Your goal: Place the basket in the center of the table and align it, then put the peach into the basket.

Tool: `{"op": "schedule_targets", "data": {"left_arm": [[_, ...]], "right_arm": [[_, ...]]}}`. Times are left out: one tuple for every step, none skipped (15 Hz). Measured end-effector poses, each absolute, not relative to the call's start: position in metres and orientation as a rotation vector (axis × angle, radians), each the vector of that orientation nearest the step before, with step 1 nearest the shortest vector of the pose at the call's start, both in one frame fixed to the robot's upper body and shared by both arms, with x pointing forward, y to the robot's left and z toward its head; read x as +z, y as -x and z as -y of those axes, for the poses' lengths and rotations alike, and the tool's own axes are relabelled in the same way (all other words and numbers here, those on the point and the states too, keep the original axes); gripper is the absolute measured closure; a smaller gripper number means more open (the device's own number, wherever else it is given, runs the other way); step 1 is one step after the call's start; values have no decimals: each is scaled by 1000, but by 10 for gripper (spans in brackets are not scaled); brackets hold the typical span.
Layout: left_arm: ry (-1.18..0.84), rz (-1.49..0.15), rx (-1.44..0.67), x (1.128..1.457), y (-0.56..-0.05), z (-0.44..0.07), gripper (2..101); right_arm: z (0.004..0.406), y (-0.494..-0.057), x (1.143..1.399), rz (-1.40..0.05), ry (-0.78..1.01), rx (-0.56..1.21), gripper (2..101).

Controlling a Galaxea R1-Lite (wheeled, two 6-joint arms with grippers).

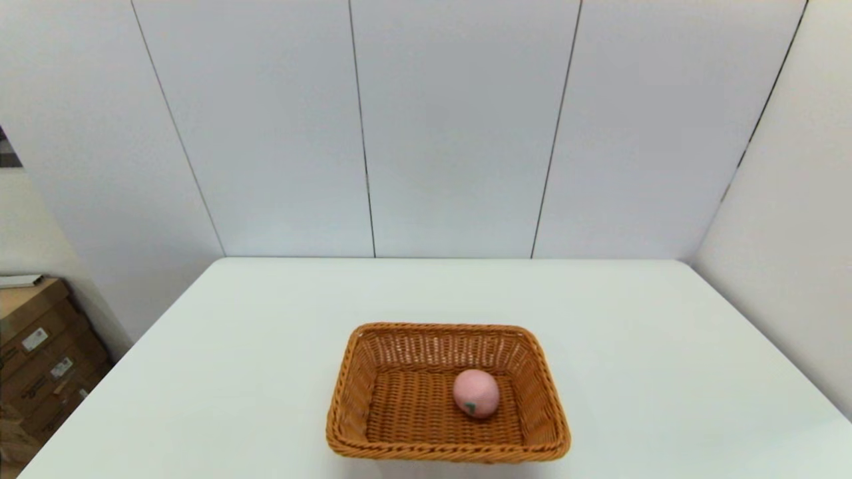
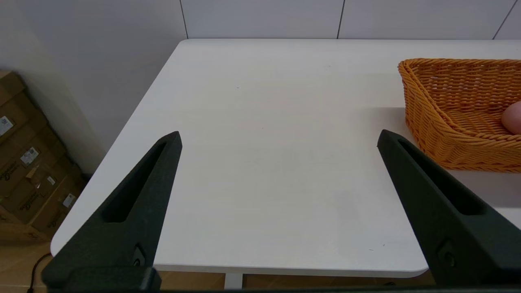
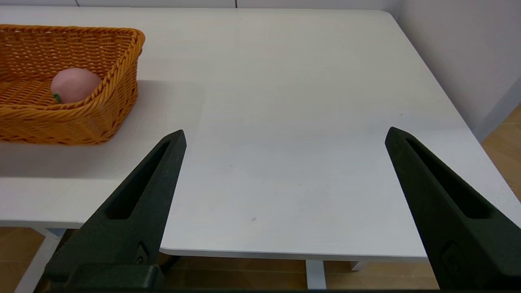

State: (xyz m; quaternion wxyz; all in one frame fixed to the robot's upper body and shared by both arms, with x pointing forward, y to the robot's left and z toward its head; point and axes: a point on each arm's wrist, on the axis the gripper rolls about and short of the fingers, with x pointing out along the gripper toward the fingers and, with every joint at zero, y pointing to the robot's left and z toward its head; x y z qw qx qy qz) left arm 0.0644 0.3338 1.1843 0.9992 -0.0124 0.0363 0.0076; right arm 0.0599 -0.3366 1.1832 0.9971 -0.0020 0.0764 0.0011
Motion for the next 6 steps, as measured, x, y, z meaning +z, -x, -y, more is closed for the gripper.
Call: {"op": "schedule_targets", "data": {"left_arm": [[25, -73, 15, 1184, -64, -334, 54], [25, -73, 15, 1184, -64, -334, 54], [25, -73, 16, 1184, -64, -334, 54], [25, -73, 16, 1184, -64, -334, 54], [25, -73, 15, 1184, -64, -334, 54], [25, -72, 16, 1184, -64, -334, 54]], "right_arm": [[337, -60, 1183, -153, 4, 2, 52], [337, -60, 1183, -153, 3, 2, 52], [337, -60, 1183, -153, 1, 1, 52], [337, -60, 1183, -154, 0, 0, 52], [337, -60, 1183, -155, 0, 0, 52], [337, -60, 1182, -157, 0, 0, 52]]}}
